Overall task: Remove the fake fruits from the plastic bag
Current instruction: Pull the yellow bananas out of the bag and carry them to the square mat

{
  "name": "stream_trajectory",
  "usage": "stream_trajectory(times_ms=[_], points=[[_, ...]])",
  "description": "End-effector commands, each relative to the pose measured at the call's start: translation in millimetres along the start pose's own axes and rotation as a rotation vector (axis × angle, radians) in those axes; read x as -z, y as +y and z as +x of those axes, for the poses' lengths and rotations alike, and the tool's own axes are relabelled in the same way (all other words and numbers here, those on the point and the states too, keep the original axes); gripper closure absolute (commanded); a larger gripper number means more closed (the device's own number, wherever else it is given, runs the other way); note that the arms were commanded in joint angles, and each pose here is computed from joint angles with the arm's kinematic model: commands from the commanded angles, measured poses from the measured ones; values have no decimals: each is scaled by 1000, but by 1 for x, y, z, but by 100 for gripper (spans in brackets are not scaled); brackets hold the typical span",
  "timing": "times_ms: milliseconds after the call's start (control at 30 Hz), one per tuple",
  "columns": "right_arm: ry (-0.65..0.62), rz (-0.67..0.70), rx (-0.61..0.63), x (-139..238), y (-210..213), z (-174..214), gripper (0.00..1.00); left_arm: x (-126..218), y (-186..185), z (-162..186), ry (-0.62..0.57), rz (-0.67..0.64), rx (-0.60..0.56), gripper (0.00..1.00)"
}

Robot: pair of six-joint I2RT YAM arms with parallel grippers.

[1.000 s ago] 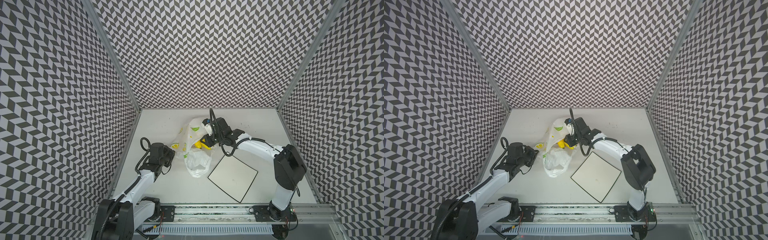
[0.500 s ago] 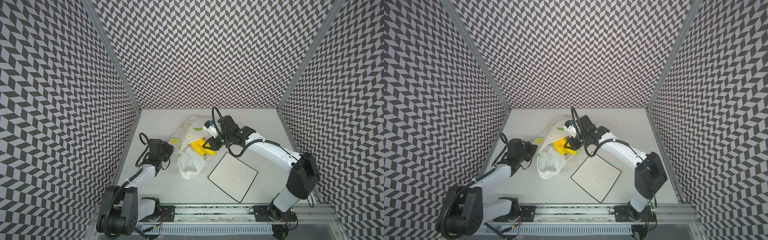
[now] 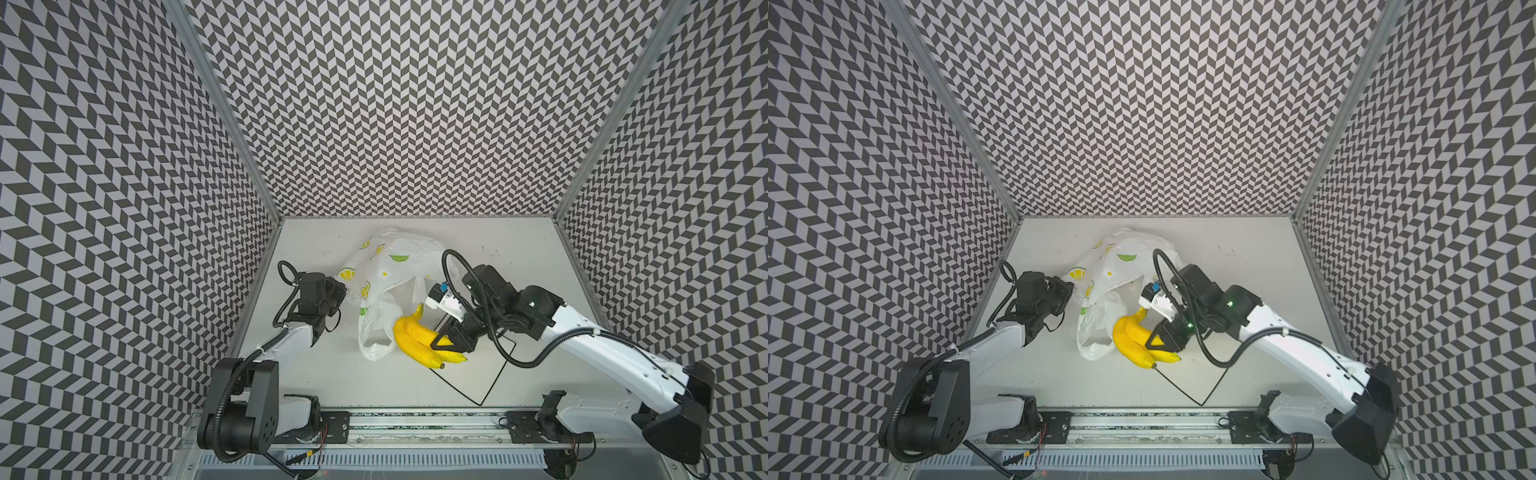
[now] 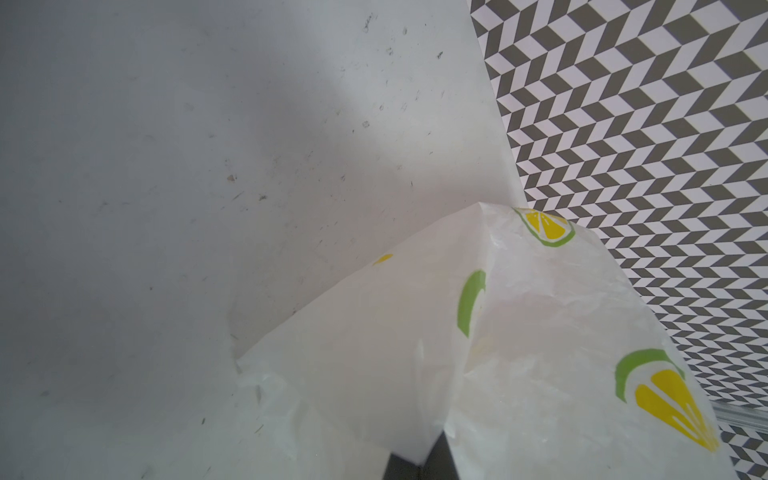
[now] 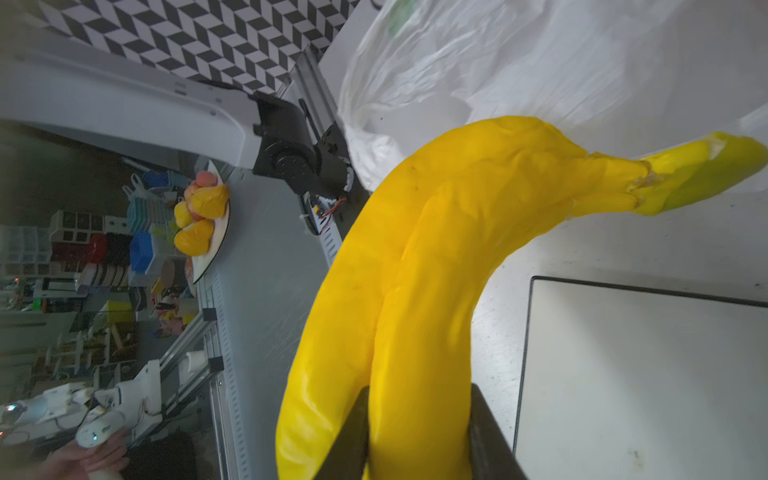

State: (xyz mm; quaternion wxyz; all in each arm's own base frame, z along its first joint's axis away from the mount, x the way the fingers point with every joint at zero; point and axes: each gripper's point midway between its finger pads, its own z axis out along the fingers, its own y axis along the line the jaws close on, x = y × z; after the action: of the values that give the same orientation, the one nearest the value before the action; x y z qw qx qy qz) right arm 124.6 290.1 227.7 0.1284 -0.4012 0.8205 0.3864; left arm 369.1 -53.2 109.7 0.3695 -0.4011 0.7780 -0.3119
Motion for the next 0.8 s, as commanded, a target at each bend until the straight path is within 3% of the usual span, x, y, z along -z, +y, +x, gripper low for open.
stream_trajectory(times_ms=[0,133,300,467,767], points=[[-120,39,2,14,14,-10,100,1,-8,-11,-47,2,14,100],[-202,234,-198,13,-21,4,100,4,-7,-12,-55,-7,10,100],[-282,368,-297,-1,-42,29,100,7,-7,-10,-49,5,0,100],[-443,438,-288,-20,-64,28,100,4,-10,-5,-15,17,-20,100],[-486,597,-252,-45,-97,45,100,2,-21,-6,0,34,-46,100]])
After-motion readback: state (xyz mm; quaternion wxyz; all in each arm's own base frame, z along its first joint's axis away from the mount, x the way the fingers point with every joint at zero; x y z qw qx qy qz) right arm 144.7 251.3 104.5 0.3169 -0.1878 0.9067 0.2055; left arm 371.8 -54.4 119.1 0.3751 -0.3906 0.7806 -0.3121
